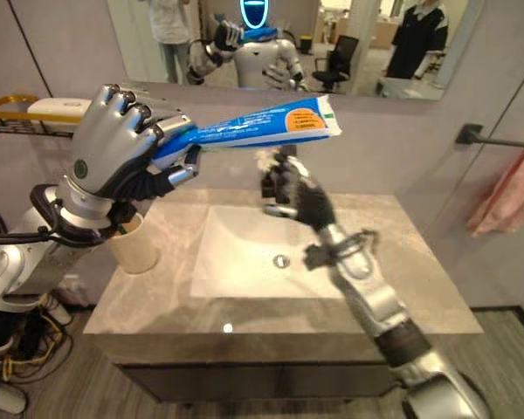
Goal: Put brush and paste in cup on sink, flatten towel.
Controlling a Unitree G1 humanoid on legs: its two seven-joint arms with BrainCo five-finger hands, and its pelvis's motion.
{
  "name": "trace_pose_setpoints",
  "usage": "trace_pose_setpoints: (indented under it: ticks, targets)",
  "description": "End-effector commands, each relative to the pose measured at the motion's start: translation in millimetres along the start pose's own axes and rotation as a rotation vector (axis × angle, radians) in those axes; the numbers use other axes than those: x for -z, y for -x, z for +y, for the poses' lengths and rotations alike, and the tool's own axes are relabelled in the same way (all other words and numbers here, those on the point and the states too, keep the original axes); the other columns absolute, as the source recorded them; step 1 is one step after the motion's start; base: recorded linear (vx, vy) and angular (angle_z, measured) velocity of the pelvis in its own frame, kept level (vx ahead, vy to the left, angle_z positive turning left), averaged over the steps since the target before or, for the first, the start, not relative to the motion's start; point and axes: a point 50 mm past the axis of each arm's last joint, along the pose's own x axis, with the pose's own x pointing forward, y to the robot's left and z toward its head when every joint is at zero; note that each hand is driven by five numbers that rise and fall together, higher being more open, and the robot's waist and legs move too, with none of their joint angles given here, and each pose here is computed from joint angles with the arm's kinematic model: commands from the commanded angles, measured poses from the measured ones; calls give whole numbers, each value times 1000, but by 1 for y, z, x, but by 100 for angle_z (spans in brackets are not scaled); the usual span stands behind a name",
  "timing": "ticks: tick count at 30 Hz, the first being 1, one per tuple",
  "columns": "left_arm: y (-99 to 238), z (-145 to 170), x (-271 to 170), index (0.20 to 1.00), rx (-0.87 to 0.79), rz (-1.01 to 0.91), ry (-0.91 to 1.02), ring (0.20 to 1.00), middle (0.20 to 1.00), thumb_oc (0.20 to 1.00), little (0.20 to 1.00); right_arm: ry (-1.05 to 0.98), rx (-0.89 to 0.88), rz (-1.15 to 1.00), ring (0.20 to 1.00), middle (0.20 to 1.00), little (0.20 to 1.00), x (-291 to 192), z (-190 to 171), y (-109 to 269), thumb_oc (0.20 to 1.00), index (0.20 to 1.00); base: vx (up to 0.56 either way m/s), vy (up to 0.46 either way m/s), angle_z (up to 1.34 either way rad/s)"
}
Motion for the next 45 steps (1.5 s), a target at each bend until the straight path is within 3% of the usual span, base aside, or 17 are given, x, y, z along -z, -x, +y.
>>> trace_pose_setpoints:
  ticks: [1, 5, 28, 33, 36, 45]
  targets:
    - [-13, 9, -2, 200, -74, -15, 53, 200, 200, 200, 200, -77, -61, -247, 1000, 1000, 1000, -46, 9, -21, 1000, 1000, -5, 13, 6]
    - [-7, 1, -9, 200, -65, 5, 127, 200, 200, 200, 200, -205, -99, -316, 1000, 1000, 1000, -54, 24, -27, 1000, 1000, -6, 8, 6]
    - [15, -17, -16, 200, -9, 95, 277, 200, 200, 200, 200, -362, -252, -494, 1000, 1000, 1000, -90, 49, -24, 1000, 1000, -2, 3, 2]
    - [19, -14, -19, 200, -25, 125, 346, 200, 200, 200, 200, -394, -202, -503, 1000, 1000, 1000, -88, 45, -21, 1000, 1000, 0, 0, 0]
    - [36, -31, -25, 200, 33, 198, 406, 200, 200, 200, 200, -410, -182, -503, 1000, 1000, 1000, -87, 43, -20, 1000, 1000, 0, 0, 0]
    - [48, -42, -25, 200, 86, 254, 435, 200, 200, 200, 200, -434, -155, -506, 1000, 1000, 1000, -85, 41, -21, 1000, 1000, 0, 0, 0]
